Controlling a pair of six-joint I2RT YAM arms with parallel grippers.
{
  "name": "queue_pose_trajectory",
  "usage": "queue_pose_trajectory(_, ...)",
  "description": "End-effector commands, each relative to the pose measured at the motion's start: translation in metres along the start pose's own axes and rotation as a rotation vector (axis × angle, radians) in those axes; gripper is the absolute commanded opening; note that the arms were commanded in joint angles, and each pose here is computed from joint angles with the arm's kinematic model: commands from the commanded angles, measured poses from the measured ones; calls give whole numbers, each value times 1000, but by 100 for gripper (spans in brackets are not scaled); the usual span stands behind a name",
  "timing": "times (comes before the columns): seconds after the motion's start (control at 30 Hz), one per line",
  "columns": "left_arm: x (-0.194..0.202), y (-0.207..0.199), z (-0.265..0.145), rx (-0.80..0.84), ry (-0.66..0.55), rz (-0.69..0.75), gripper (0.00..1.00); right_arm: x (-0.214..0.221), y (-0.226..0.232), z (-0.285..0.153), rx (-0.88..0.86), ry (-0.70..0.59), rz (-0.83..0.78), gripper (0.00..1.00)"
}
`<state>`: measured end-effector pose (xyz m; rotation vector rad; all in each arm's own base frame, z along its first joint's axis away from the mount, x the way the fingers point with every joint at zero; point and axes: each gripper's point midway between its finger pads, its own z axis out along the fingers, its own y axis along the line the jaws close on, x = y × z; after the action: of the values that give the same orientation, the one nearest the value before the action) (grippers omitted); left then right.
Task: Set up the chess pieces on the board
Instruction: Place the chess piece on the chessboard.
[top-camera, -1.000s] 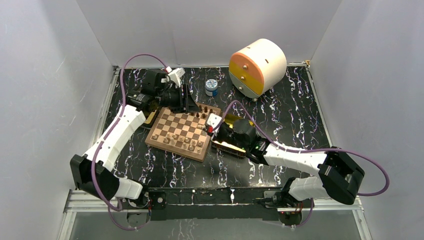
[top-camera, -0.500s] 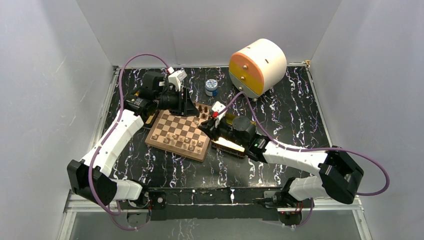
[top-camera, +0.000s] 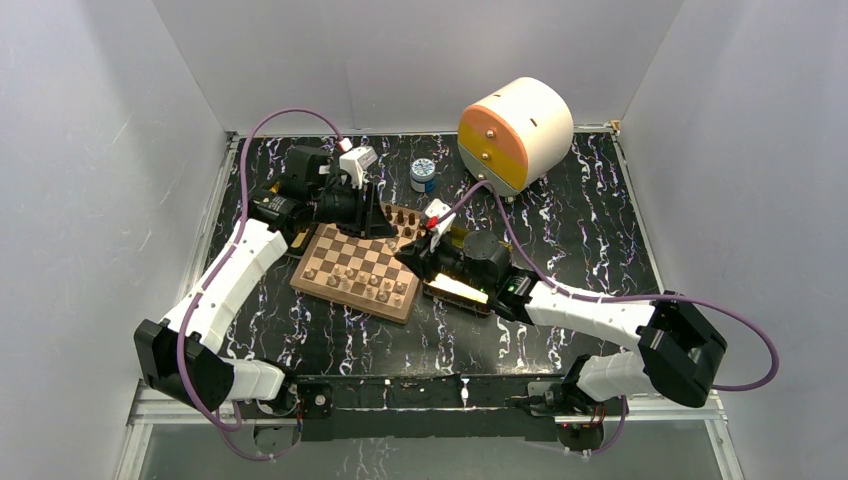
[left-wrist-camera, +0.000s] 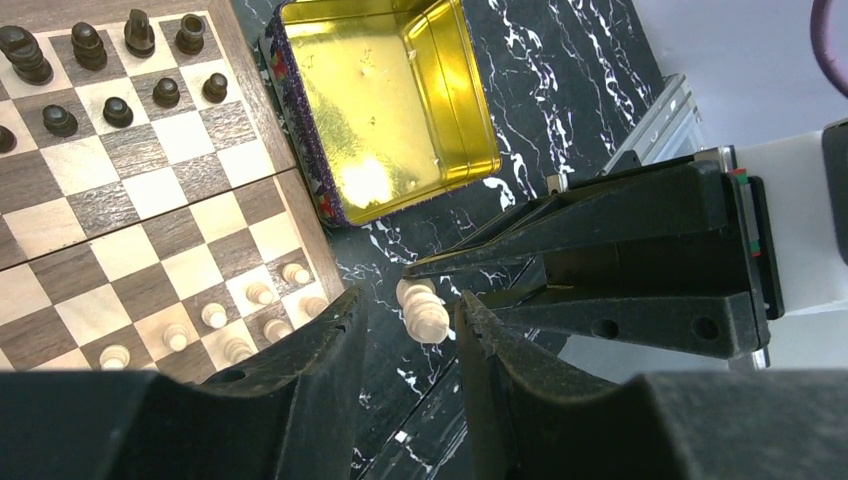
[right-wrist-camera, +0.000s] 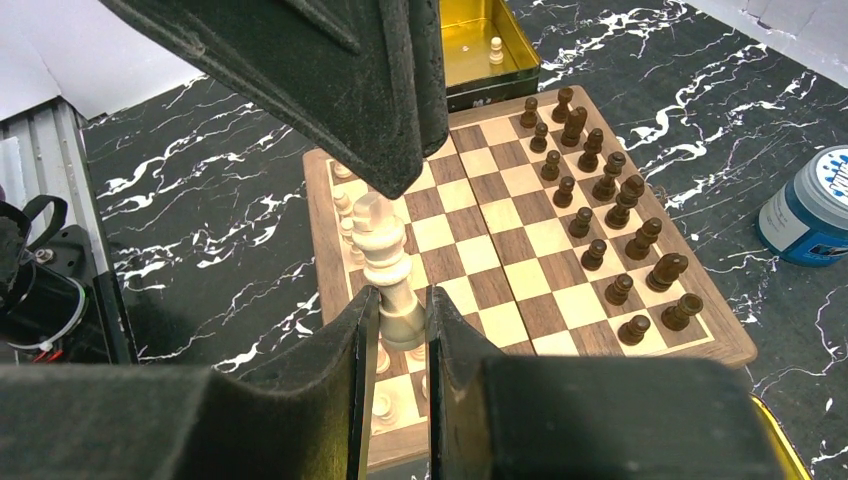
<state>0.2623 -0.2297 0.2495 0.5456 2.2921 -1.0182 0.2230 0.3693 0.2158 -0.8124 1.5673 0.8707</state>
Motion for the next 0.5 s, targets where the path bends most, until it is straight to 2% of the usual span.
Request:
queue_pose_trajectory(0.0,8,-9,-8,27,20,44,35,-38,5,7,-7,-90,19,2)
queue_pose_trajectory(0.47,23,-9,-1,39,80,40,35,-37,5,8,-5,-78,35,3)
